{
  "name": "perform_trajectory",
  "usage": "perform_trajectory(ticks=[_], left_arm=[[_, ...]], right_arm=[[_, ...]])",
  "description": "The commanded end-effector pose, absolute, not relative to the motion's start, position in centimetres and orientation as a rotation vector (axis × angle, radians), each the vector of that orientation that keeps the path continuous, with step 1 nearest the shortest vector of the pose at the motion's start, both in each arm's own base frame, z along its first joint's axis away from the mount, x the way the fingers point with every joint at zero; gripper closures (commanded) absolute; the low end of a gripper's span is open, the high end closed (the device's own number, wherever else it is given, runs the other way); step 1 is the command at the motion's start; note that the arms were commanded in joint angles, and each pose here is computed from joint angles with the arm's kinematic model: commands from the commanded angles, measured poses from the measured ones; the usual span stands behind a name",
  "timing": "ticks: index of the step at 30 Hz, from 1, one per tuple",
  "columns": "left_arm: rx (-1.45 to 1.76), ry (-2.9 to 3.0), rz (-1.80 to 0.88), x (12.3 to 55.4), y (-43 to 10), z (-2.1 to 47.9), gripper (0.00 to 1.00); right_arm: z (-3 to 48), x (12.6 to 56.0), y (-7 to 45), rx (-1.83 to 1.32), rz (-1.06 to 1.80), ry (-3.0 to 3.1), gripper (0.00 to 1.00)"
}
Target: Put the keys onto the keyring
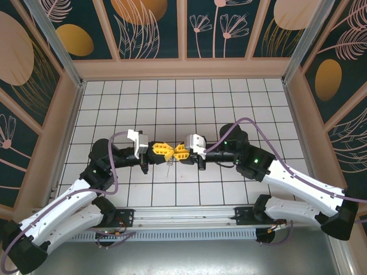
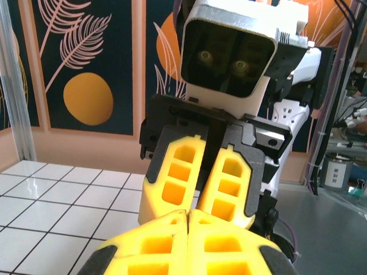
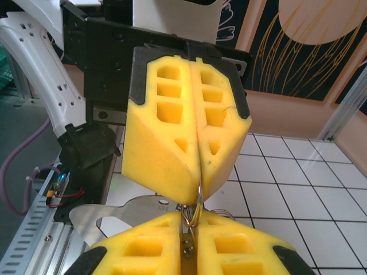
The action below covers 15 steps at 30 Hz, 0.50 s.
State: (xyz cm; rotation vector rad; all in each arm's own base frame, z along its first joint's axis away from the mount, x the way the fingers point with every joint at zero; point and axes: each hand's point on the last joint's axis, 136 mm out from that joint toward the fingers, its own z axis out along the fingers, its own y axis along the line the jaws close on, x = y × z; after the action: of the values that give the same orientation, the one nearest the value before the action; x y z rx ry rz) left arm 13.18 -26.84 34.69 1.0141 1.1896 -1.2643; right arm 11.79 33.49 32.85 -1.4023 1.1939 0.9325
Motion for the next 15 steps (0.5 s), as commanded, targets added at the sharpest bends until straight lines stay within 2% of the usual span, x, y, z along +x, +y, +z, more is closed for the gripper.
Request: perform_trajectory(ticks=[1, 7, 10, 15], left_arm=[[0.983, 1.032, -1.262, 12.3, -26.0, 38.1, 1.0], [0.974, 1.012, -1.275, 12.0, -25.8, 38.5, 1.0], [0.98, 1.039, -1.268, 12.2, -25.9, 38.0, 1.0], [1.018, 1.146, -1.212, 12.7, -26.1, 36.5, 1.0]], right_arm=[[32.4, 11.4, 33.6, -1.401, 0.982, 1.196, 0.88], [32.2, 11.6, 33.8, -1.402, 0.985, 1.203, 0.89], [33.0, 11.4, 33.5, -1.384, 0.982, 1.166, 1.0], [34.4, 11.0, 32.7, -1.353, 0.98, 1.106, 1.0]])
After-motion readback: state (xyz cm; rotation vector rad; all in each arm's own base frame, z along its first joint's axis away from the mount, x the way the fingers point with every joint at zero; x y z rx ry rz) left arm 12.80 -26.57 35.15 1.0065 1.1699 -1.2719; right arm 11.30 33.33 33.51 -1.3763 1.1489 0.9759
